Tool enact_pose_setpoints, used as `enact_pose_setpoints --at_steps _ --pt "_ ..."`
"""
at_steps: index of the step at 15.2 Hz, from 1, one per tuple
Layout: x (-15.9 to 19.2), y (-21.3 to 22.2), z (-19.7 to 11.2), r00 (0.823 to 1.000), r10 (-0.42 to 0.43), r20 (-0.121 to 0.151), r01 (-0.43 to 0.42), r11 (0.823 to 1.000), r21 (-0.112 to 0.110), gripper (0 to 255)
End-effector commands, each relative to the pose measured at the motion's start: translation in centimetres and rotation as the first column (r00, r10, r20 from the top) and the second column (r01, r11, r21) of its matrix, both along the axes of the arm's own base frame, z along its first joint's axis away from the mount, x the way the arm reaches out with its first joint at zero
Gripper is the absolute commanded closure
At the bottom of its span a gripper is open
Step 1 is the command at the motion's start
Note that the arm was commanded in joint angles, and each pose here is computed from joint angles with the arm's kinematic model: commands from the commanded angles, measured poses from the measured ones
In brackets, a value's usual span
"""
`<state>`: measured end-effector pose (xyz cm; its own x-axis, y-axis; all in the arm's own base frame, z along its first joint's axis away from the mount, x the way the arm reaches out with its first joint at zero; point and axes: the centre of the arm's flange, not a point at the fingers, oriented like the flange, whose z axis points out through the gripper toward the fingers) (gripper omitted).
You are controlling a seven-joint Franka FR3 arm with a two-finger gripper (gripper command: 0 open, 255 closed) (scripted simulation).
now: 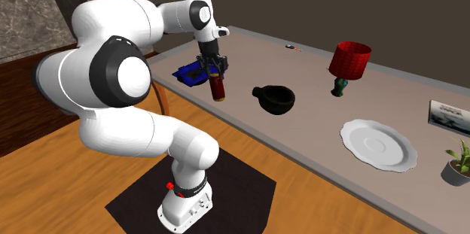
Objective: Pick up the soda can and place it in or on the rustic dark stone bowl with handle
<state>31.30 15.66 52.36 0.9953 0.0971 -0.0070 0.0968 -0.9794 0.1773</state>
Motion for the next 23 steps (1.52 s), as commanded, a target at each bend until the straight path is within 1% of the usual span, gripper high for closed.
enact_pose_setpoints --at_steps 1,19,20,23 --pt "0.0 0.0 1.1 1.0 0.0 0.0 0.0 1.0 0.0 255" --pt "0.0 0.0 10.6 1.0 0.0 0.0 0.0 1.0 0.0 255" --pt "0.0 0.0 10.7 1.0 0.0 0.0 0.0 1.0 0.0 255" --pt "2.0 -3.4 11.2 1.0 0.0 0.0 0.0 1.0 0.0 255"
